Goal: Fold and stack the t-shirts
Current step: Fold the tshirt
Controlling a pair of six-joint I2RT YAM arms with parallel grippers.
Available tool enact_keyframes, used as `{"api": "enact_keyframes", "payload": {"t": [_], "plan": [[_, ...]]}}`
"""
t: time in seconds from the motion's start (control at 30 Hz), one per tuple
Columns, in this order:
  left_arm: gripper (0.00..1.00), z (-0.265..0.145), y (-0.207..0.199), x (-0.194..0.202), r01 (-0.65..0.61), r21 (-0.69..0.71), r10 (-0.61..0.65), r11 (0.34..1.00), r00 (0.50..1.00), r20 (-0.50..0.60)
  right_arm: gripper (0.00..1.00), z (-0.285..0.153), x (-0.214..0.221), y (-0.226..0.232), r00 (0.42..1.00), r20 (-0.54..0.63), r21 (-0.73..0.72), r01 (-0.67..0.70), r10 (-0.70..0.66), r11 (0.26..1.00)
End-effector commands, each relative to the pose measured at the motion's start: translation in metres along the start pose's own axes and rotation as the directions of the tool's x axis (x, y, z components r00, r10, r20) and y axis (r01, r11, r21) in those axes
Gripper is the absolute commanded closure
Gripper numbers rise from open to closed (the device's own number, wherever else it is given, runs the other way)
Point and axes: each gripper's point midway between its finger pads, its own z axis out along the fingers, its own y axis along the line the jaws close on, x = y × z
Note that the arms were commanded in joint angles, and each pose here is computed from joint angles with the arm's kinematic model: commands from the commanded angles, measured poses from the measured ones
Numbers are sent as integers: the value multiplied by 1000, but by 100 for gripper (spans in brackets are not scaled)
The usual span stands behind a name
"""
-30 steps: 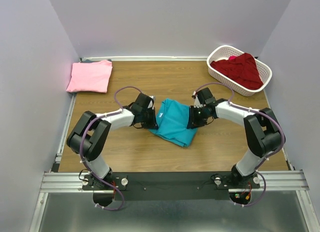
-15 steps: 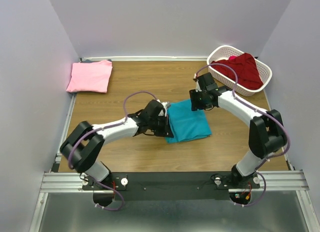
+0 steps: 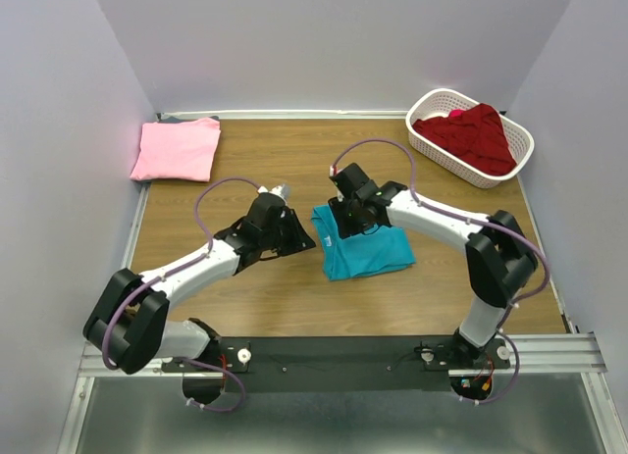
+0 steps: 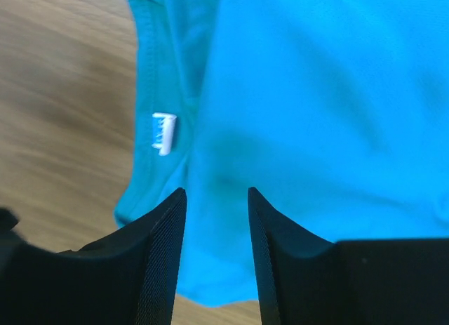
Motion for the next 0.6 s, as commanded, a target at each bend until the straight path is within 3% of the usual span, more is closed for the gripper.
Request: {"api": "enact_keyframes", "payload": {"t": [0.0, 0.57], "plan": [[75, 7, 1, -15, 10, -10, -10, 1000, 999, 53, 53, 15, -4, -3, 1000, -12, 67, -3, 4, 998], [76, 23, 15, -12, 19, -34, -18, 999, 1000, 18, 54, 53, 12, 7, 996, -83, 106, 28, -19, 994]]}}
